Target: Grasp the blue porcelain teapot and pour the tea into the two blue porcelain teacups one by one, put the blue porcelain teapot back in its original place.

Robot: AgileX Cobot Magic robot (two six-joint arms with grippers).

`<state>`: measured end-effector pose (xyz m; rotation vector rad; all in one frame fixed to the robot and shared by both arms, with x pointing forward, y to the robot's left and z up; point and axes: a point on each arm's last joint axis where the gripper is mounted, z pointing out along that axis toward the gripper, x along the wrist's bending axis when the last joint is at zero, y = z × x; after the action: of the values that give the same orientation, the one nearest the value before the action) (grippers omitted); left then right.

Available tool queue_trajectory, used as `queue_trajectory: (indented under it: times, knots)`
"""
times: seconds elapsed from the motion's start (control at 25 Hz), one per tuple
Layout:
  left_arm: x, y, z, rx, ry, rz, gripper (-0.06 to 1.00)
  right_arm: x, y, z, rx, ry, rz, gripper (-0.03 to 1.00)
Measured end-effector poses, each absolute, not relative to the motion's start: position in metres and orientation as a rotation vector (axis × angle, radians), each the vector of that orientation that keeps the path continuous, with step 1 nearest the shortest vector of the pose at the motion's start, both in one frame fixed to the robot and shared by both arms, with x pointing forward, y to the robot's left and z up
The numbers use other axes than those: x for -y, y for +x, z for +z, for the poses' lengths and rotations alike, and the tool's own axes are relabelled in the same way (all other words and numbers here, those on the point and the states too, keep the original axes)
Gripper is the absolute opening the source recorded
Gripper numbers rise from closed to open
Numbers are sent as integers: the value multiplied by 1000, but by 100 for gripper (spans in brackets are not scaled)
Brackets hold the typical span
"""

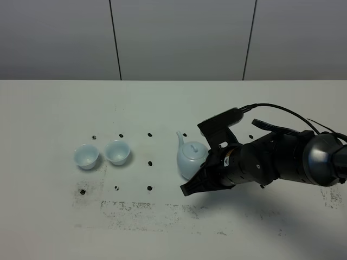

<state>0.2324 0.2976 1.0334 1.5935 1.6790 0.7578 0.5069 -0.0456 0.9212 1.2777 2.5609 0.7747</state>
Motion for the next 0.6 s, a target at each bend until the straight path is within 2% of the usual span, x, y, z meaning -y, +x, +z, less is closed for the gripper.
queue_trajectory:
  times: [0.24,0.6]
  knots:
    - [-298,232,1033,-1679,1593,758,30,44,504,936,-2554,1197,813,3]
    - [-298,232,1033,-1679,1593,758,30,12,538,1000,-2600,752,795,3]
